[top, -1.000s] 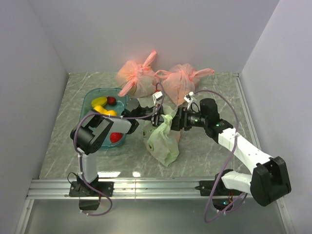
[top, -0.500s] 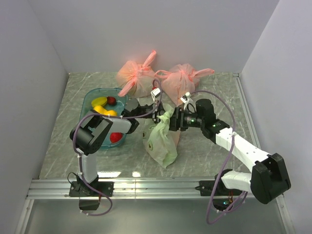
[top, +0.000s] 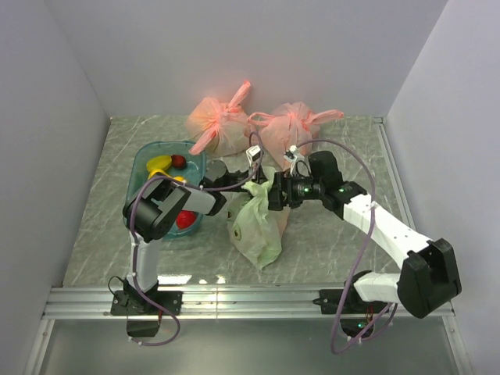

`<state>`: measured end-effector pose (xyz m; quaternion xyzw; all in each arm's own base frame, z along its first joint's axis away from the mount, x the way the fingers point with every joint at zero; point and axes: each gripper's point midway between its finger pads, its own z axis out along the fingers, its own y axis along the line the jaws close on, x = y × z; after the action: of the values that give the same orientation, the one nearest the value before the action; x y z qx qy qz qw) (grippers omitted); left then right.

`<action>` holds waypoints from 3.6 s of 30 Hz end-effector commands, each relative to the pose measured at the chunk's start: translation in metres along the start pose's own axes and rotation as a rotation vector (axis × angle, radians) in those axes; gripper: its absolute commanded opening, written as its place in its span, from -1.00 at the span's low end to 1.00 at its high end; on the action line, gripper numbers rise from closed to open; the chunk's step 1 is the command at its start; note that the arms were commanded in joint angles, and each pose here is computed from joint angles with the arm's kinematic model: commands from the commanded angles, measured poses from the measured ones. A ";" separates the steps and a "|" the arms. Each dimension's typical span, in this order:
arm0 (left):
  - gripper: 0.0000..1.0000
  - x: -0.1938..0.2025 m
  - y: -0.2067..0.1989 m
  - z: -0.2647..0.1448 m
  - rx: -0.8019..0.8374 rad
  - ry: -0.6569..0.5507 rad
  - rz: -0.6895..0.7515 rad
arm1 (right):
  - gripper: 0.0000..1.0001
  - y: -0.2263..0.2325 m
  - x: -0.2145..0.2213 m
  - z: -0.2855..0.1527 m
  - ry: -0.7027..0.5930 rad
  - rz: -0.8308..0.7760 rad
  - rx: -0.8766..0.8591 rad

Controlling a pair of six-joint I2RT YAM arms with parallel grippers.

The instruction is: Place the fake fruits into the plastic bag and tie a complex knot

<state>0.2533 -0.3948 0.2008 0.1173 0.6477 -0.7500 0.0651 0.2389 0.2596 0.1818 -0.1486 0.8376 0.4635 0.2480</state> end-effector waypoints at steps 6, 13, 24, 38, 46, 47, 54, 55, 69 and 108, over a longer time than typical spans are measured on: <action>-0.99 0.007 -0.049 -0.002 0.168 0.023 0.271 | 0.80 0.020 0.014 -0.057 0.106 -0.246 -0.006; -0.99 0.009 -0.051 -0.003 0.171 0.028 0.281 | 0.67 0.011 0.010 -0.078 0.046 -0.236 0.011; -0.99 0.011 -0.056 -0.004 0.214 0.042 0.291 | 0.18 0.001 -0.019 -0.044 -0.029 -0.152 -0.042; -0.99 0.022 -0.056 0.006 0.238 0.104 0.295 | 0.36 0.028 -0.046 0.009 -0.072 -0.082 -0.146; -0.99 0.022 -0.056 -0.003 0.243 0.111 0.294 | 0.55 0.025 -0.025 -0.014 0.018 -0.126 -0.101; -0.99 0.022 -0.056 -0.004 0.241 0.111 0.295 | 0.59 0.023 -0.021 -0.019 0.031 -0.181 -0.095; -0.98 0.024 -0.054 -0.006 0.240 0.115 0.290 | 0.91 0.022 -0.004 -0.063 0.143 -0.214 -0.066; -0.97 0.025 -0.055 -0.006 0.241 0.116 0.291 | 0.91 0.020 -0.004 -0.065 0.143 -0.206 -0.060; -0.97 0.028 -0.061 -0.007 0.264 0.120 0.329 | 0.18 -0.023 -0.024 -0.065 0.012 -0.002 0.040; -0.39 0.030 -0.063 -0.013 0.262 0.131 0.363 | -1.00 -0.024 -0.029 -0.059 0.019 0.006 0.003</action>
<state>0.2365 -0.3975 0.1875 0.1015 0.6663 -0.7373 -0.0462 0.2526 0.2033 0.1965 -0.1302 0.8423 0.4832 0.2002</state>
